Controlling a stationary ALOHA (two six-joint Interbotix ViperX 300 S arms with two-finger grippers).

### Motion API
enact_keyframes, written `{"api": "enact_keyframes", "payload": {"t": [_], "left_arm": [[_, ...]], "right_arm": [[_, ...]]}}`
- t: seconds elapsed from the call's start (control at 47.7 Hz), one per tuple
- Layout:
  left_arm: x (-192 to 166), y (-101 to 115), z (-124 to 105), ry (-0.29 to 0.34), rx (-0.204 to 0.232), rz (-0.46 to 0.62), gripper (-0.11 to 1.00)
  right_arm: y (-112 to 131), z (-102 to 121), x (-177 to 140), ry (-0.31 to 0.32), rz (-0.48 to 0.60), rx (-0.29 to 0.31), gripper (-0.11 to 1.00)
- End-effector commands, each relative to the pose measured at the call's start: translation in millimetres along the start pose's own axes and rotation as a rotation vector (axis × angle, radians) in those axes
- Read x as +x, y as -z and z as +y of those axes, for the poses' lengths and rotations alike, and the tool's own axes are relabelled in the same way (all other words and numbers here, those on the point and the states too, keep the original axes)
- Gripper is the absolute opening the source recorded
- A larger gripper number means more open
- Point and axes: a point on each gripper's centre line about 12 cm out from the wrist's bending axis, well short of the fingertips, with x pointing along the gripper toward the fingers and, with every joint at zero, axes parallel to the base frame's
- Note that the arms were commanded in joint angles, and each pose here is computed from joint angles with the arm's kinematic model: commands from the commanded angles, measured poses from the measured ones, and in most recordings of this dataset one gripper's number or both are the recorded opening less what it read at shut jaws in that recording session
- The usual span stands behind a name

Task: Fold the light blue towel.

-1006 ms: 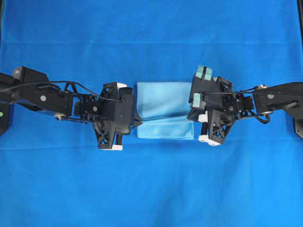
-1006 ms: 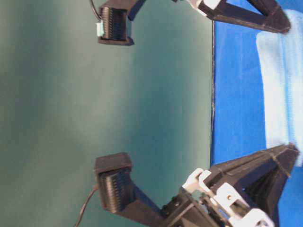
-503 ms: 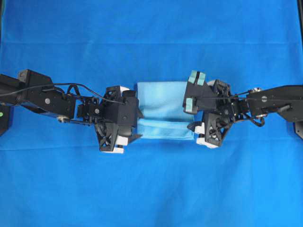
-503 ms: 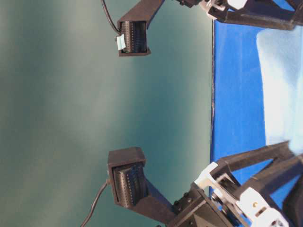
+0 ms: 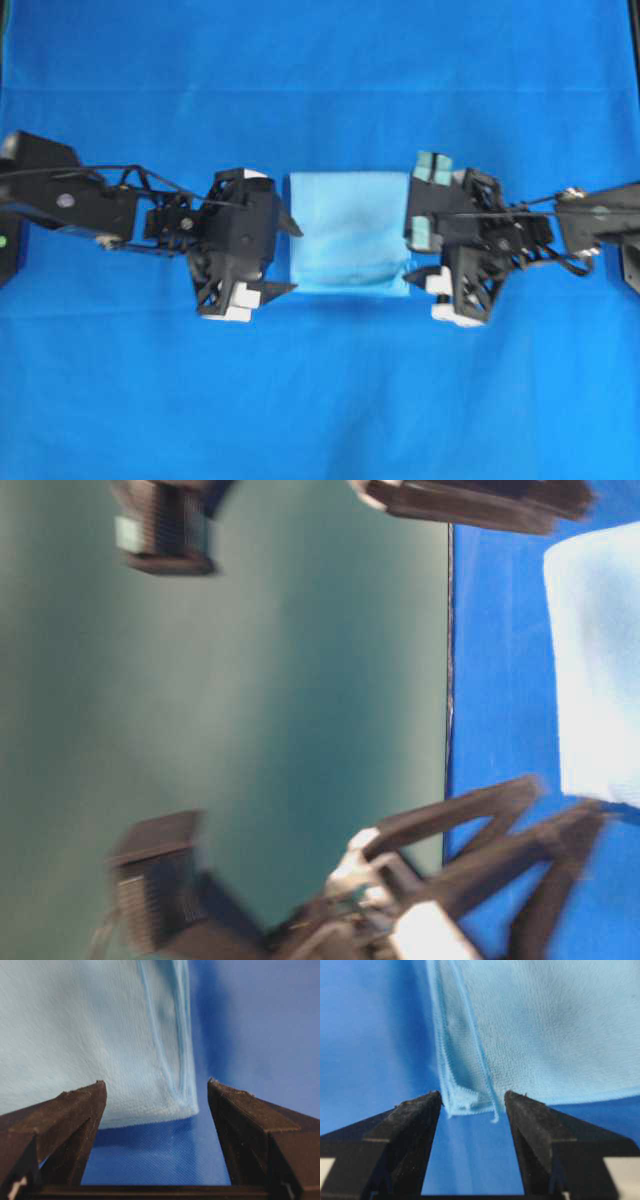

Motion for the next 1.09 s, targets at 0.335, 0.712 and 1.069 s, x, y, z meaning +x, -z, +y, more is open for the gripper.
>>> {"api": "enact_keyframes", "payload": {"t": [0.335,0.712,1.069], "left_arm": [[-85,-29,2,-0.009,0.001,-0.178,0.76],[-158,0,7,-0.04,-0.011,-0.339,0.76],[-197,50,3,-0.045,-0.025,-0.446,0.75]], "right_arm": [[-13,-10,-89,-0.009,-0.247,-0.072,0.59],[27,-27,-146,-0.071,-0.467,-0.07,0.59],[78,-47,-139,-0.1,-0.599,-0.035,0.59]]}}
